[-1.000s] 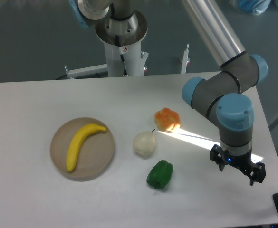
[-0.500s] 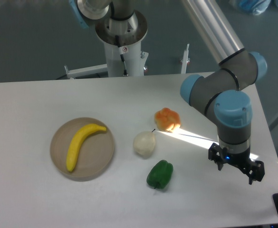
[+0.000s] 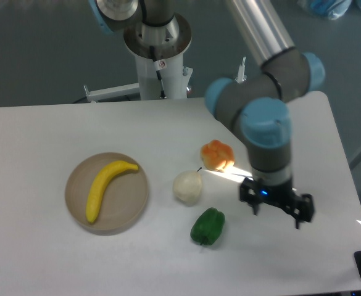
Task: Pick up the banana from the plate
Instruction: 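Move the open gripper over the yellow banana on the wooden plate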
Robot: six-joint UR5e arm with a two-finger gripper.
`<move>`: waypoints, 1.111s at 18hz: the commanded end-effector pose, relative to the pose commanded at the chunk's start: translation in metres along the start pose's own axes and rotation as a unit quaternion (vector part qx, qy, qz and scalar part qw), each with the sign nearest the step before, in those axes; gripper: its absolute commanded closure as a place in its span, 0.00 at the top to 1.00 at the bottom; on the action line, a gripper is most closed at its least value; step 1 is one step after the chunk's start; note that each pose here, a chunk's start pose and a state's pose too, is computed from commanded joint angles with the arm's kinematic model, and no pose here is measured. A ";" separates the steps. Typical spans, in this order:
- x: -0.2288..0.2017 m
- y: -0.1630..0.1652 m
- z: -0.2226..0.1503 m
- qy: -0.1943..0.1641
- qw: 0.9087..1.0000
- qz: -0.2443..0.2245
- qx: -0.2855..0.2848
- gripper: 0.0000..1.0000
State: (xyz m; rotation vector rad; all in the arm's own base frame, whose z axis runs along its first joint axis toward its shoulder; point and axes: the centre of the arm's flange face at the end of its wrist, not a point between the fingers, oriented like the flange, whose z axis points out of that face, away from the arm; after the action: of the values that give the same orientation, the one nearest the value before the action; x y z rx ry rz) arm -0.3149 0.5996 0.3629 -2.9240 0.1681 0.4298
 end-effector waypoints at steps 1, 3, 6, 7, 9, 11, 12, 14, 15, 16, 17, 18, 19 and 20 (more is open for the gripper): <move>0.018 0.001 -0.004 0.012 1.000 -0.006 -0.007 1.00; 0.055 0.001 -0.012 0.027 1.000 -0.001 -0.011 1.00; 0.106 -0.010 -0.020 0.048 0.999 -0.014 -0.005 1.00; 0.120 -0.013 -0.018 0.062 0.998 -0.024 -0.007 1.00; 0.139 -0.015 -0.015 0.098 0.994 -0.034 -0.015 1.00; 0.155 -0.015 -0.009 0.145 0.988 -0.048 -0.015 1.00; 0.162 -0.015 -0.007 0.160 0.986 -0.049 -0.012 1.00; 0.189 -0.014 0.001 0.175 0.984 -0.035 -0.021 1.00; 0.202 -0.014 0.004 0.178 0.983 -0.026 -0.025 1.00; 0.213 -0.014 0.009 0.179 0.983 -0.022 -0.031 1.00; 0.222 -0.011 0.014 0.179 0.983 -0.022 -0.040 1.00; 0.231 -0.010 0.018 0.177 0.983 -0.018 -0.046 1.00; 0.238 -0.009 0.022 0.177 0.983 -0.017 -0.052 1.00; 0.244 -0.009 0.022 0.175 0.983 -0.016 -0.052 1.00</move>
State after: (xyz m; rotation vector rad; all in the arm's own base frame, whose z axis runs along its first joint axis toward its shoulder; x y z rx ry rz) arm -0.0870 0.5923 0.2715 -3.0755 0.1482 -0.0867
